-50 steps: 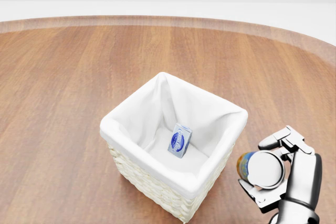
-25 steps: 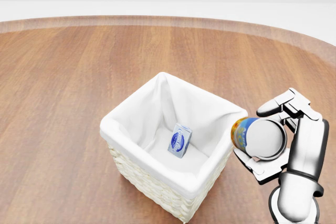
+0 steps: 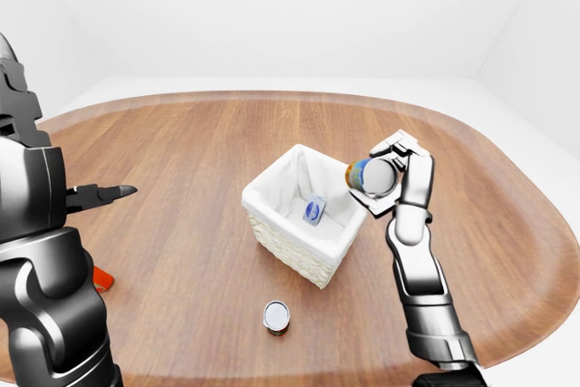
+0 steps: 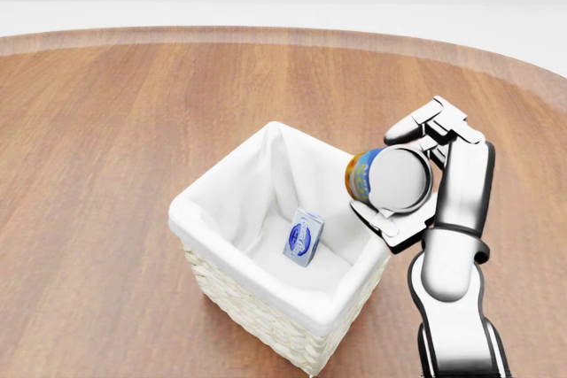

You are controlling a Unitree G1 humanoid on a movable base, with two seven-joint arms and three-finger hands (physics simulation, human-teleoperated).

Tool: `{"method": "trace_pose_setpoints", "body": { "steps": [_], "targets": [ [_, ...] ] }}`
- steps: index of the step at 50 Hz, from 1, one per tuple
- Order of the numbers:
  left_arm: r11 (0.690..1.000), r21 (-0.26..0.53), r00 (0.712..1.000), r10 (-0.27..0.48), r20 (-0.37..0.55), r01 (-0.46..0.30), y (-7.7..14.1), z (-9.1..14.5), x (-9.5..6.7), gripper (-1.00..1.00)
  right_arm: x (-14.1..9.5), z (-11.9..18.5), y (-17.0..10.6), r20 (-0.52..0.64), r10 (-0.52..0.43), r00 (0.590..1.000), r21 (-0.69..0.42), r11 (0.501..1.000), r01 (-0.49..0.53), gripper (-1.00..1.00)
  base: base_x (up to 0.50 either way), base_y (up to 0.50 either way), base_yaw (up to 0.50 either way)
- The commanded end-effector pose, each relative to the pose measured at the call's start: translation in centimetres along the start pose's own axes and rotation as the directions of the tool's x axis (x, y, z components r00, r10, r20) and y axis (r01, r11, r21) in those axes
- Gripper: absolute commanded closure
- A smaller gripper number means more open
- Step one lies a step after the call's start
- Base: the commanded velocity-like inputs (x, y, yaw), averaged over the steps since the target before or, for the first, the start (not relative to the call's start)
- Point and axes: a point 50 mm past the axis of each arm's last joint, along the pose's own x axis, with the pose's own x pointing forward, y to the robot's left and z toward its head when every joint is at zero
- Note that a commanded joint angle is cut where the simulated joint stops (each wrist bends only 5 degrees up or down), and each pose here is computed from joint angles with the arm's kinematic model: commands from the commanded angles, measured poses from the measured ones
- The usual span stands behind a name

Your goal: Pick up the alphabet soup and the cream cheese box, and put them in the basket.

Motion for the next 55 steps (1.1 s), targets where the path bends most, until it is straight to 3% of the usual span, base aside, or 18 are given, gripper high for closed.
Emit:
{"method": "trace_pose_setpoints", "body": {
  "steps": [1,13,30,48,55],
  "targets": [
    [1.000,-0.001,1.000,0.000,0.002,0.000,0.0,0.0,0.0,-1.00,2.0,-0.4,2.1,-0.057,0.012,0.998,0.031,0.999,-0.010,1.00,0.00,0.00,0.00],
    [1.000,-0.004,1.000,0.003,-0.007,-0.003,-0.1,-0.2,0.0,-1.00,3.3,-2.6,5.8,-0.186,0.051,0.981,-0.054,0.997,-0.062,1.00,0.00,0.00,0.00],
    [1.000,-0.002,1.000,0.000,0.000,0.000,0.0,0.0,0.0,-1.00,4.7,-3.4,9.1,-0.271,0.137,0.953,-0.109,0.979,-0.172,1.00,0.00,0.00,0.00],
    [1.000,-0.006,1.000,0.005,0.002,-0.005,0.1,0.0,0.0,-1.00,5.0,-2.6,11.1,-0.351,0.181,0.919,-0.238,0.932,-0.275,1.00,0.00,0.00,0.00],
    [1.000,-0.007,1.000,0.006,-0.004,-0.006,0.0,-0.1,0.0,-1.00,5.3,-1.5,11.8,-0.312,0.199,0.929,-0.254,0.925,-0.284,1.00,0.00,0.00,0.00]
  ]
}}
